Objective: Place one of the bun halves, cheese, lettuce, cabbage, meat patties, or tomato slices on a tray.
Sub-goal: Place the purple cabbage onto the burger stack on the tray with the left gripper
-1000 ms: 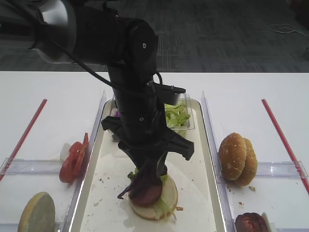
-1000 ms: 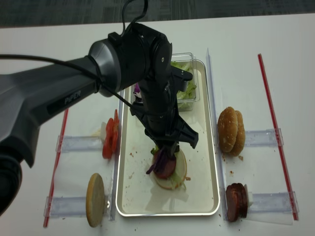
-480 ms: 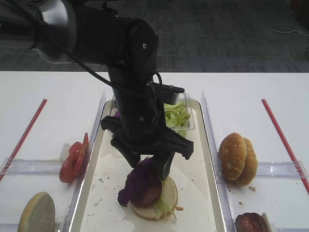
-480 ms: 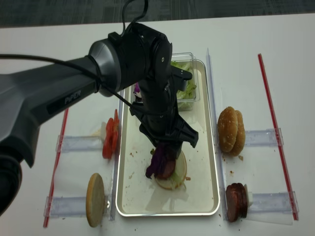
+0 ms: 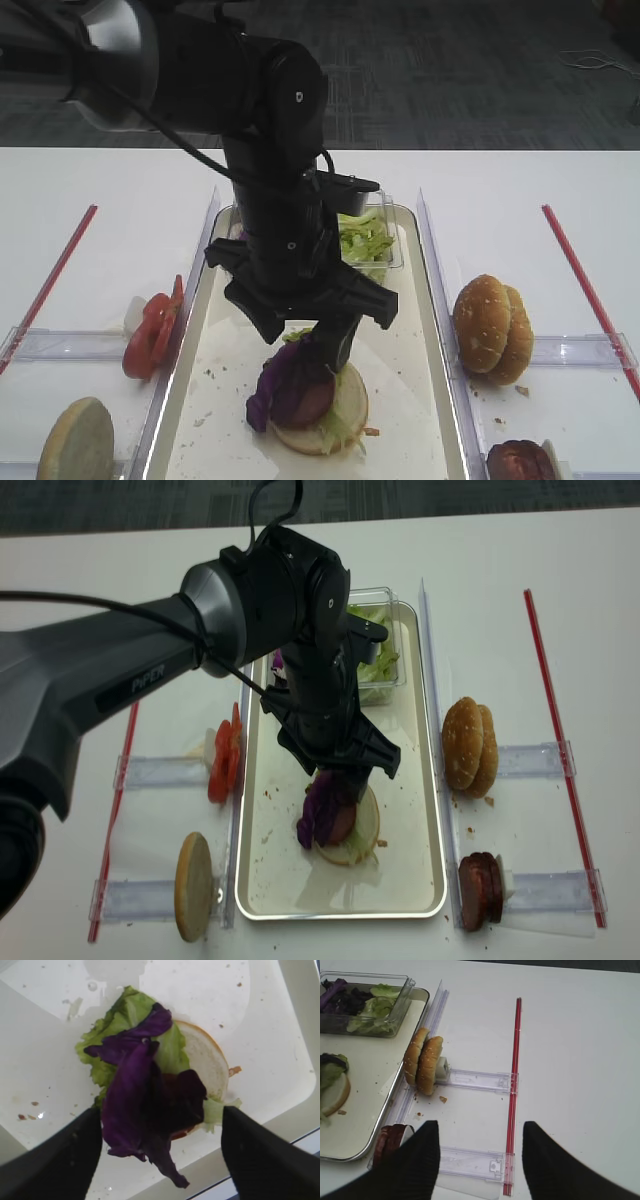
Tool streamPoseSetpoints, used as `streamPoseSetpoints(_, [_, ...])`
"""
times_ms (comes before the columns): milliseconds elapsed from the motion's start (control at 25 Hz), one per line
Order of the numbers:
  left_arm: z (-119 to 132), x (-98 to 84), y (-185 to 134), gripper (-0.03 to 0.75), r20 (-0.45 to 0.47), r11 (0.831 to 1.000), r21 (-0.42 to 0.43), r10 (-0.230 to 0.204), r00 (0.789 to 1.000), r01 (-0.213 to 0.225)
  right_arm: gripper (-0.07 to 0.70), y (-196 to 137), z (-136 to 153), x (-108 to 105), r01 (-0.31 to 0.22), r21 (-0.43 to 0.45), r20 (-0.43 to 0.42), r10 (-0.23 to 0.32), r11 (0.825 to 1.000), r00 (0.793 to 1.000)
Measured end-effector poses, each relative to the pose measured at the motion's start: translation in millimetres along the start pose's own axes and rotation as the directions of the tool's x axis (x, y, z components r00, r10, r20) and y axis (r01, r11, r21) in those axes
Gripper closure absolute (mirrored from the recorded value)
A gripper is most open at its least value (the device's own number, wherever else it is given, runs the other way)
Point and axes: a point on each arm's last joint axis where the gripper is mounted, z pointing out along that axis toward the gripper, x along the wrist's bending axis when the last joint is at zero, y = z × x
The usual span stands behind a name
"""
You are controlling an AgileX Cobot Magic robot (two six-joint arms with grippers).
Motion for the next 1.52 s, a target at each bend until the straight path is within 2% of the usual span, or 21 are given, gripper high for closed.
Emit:
streamPoseSetpoints(480, [-2,1.1,-1,0.213,-0.016,1.000,0.016,0.007,1.000,-0.007,0.244,0,0,0,0.002,0.000,0.000,-0.002,1.000,1.000])
streamPoseSetpoints(760, [-23,-3.8,8,0.213,-0.009,1.000,-0.014,0.009,1.000,-0.009,0.244,0,0,0,0.002,0.000,0.000,-0.002,1.000,1.000])
streamPoseSetpoints(1040, [-45,-9.2,19,0.213,0.009,0.996,-0.090,0.012,1.000,-0.011,0.244,0,0,0,0.002,0.000,0.000,-0.002,1.000,1.000])
streamPoseSetpoints(1520, [-49,-10.6,20,0.213,0.020,0.995,-0.099,-0.012,1.000,0.013,0.244,0,0,0,0.002,0.000,0.000,-0.002,1.000,1.000])
